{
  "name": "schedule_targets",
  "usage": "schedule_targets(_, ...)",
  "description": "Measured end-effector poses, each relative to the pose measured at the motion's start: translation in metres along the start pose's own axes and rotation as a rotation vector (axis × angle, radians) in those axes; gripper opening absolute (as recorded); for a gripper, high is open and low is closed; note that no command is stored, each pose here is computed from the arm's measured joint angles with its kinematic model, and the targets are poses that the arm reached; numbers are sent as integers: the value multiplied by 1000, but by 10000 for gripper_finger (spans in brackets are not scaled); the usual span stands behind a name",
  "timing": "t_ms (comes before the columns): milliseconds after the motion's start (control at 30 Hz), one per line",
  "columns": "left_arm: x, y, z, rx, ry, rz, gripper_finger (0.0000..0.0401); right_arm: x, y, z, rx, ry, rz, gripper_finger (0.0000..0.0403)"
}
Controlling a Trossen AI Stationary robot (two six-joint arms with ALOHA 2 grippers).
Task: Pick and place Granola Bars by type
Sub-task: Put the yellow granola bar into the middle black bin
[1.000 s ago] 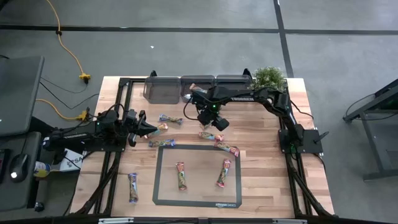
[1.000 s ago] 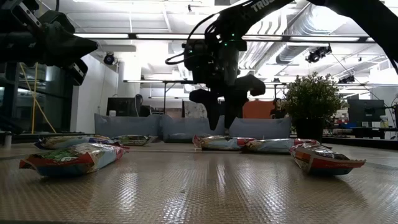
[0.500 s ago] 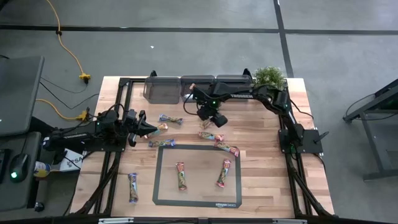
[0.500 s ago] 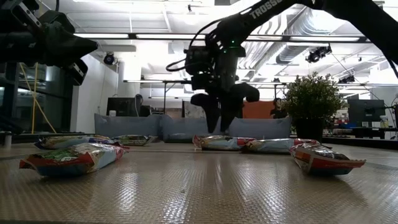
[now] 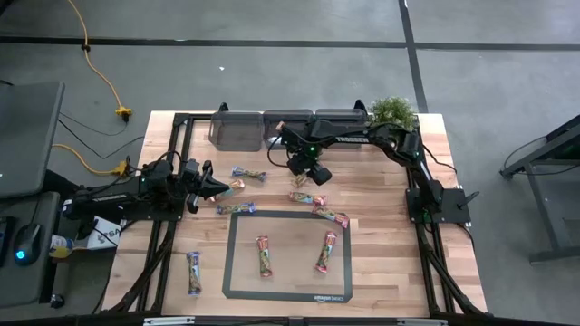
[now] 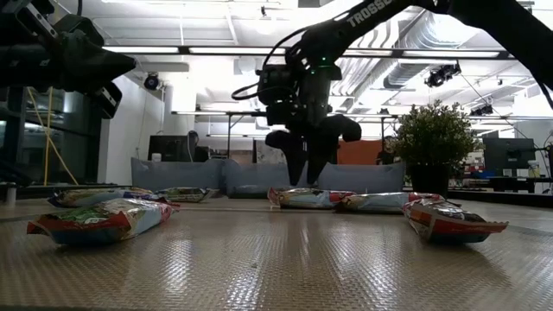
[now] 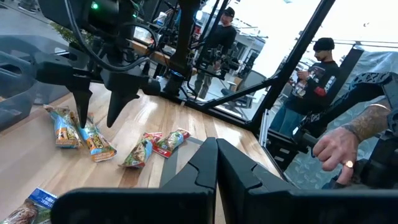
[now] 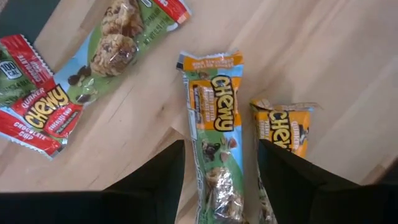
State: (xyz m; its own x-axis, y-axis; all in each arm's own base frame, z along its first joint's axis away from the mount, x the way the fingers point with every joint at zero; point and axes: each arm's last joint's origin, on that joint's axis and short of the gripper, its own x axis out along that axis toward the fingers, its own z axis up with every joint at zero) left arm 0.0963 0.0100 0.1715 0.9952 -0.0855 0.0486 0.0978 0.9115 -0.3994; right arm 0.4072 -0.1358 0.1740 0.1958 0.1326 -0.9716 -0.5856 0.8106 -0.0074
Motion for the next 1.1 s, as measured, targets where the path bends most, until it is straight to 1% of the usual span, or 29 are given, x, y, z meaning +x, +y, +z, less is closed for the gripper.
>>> schedule_targets(167, 0, 0, 0, 0, 0, 1, 1, 9, 0, -2, 24, 13, 33, 186)
schedule_targets(267, 0, 0, 0, 0, 0, 1, 1, 16, -2, -2, 47, 19, 33, 186)
schedule_targets(533, 0, 0, 0, 0, 0, 1, 1, 21, -3, -2, 66, -1, 46, 186)
schedule_targets(767, 0, 0, 0, 0, 0, 0, 1, 36, 0, 0, 101, 26, 81, 186)
schedule_targets(1100, 0, 0, 0, 0, 0, 1, 1, 46, 2, 5, 98, 43, 78, 185)
